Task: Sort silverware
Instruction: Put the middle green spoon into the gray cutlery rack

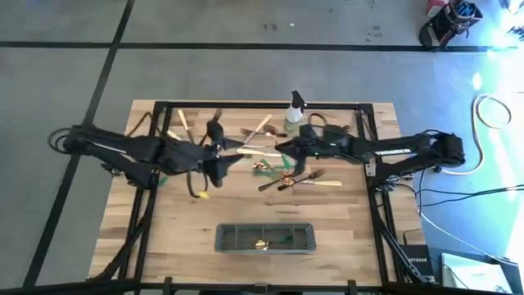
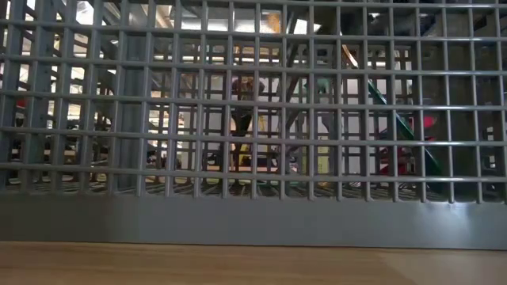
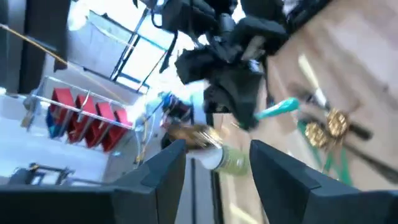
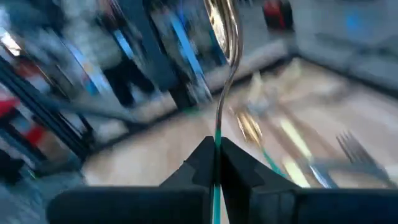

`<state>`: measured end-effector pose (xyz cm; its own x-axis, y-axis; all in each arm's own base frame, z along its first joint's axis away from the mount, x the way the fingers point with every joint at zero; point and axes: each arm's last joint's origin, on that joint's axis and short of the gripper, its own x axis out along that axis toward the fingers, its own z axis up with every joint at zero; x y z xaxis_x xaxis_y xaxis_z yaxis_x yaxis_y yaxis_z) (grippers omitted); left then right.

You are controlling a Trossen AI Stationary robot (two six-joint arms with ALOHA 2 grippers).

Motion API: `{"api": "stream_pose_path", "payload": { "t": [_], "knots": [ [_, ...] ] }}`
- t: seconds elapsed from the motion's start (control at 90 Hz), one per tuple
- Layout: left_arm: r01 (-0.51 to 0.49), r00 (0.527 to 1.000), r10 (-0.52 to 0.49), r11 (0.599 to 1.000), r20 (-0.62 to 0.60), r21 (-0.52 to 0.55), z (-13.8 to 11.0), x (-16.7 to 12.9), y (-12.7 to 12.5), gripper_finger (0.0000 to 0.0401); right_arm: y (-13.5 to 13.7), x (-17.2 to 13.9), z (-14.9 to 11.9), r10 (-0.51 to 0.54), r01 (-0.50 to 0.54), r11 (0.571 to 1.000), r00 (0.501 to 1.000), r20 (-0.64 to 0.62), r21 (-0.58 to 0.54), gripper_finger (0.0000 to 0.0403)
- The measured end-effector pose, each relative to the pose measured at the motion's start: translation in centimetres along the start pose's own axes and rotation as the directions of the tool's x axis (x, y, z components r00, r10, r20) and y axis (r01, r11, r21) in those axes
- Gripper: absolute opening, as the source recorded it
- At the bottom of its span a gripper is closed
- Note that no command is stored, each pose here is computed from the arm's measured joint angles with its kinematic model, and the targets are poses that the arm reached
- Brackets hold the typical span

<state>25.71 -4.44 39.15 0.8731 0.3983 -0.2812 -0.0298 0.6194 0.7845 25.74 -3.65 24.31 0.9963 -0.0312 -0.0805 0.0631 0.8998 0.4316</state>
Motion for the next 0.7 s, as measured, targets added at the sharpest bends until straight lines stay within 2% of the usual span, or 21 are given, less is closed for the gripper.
{"api": "stream_pose_path", "payload": {
  "t": [0.1, 0.2, 0.267, 0.344, 0.467, 0.622, 0.7],
  "knots": [
    [-0.004, 1.000, 0.004, 0.999, 0.005, -0.042, -0.5, -0.5, 0.3, 0.0163, 1.2, -1.2, -1.2, 0.056, -0.056, 0.998, 0.998, 0.033, -0.001, 0.0000],
    [-0.003, 1.000, 0.003, 0.995, 0.006, -0.098, -0.9, -0.7, 0.6, 0.0163, 3.7, -2.2, -1.1, 0.142, -0.142, 0.990, 0.985, 0.101, -0.015, 0.0000],
    [0.026, 1.000, -0.023, 0.988, 0.016, -0.150, -1.2, -0.5, 0.7, 0.0162, 5.1, -2.6, -1.7, 0.169, -0.167, 0.985, 0.981, 0.097, -0.032, 0.0000],
    [0.081, 0.996, -0.073, 0.976, 0.048, -0.202, -1.4, -0.2, 0.7, 0.0162, 6.8, -2.9, -2.8, 0.177, -0.172, 0.982, 0.981, 0.075, -0.072, 0.0000],
    [0.160, 0.985, -0.136, 0.951, 0.109, -0.263, -1.5, 0.1, 0.9, 0.0162, 9.5, -3.8, -3.6, 0.212, -0.199, 0.973, 0.971, 0.108, -0.116, 0.0000],
    [0.208, 0.975, -0.167, 0.919, 0.147, -0.336, -1.8, 0.4, 1.3, 0.0162, 12.3, -5.1, -5.4, 0.201, -0.182, 0.967, 0.975, 0.092, -0.181, 0.0000],
    [0.226, 0.971, -0.179, 0.907, 0.161, -0.356, -1.8, 0.5, 1.3, 0.0162, 13.4, -5.7, -6.0, 0.185, -0.165, 0.971, 0.977, 0.106, -0.172, 0.0000]
  ]
}}
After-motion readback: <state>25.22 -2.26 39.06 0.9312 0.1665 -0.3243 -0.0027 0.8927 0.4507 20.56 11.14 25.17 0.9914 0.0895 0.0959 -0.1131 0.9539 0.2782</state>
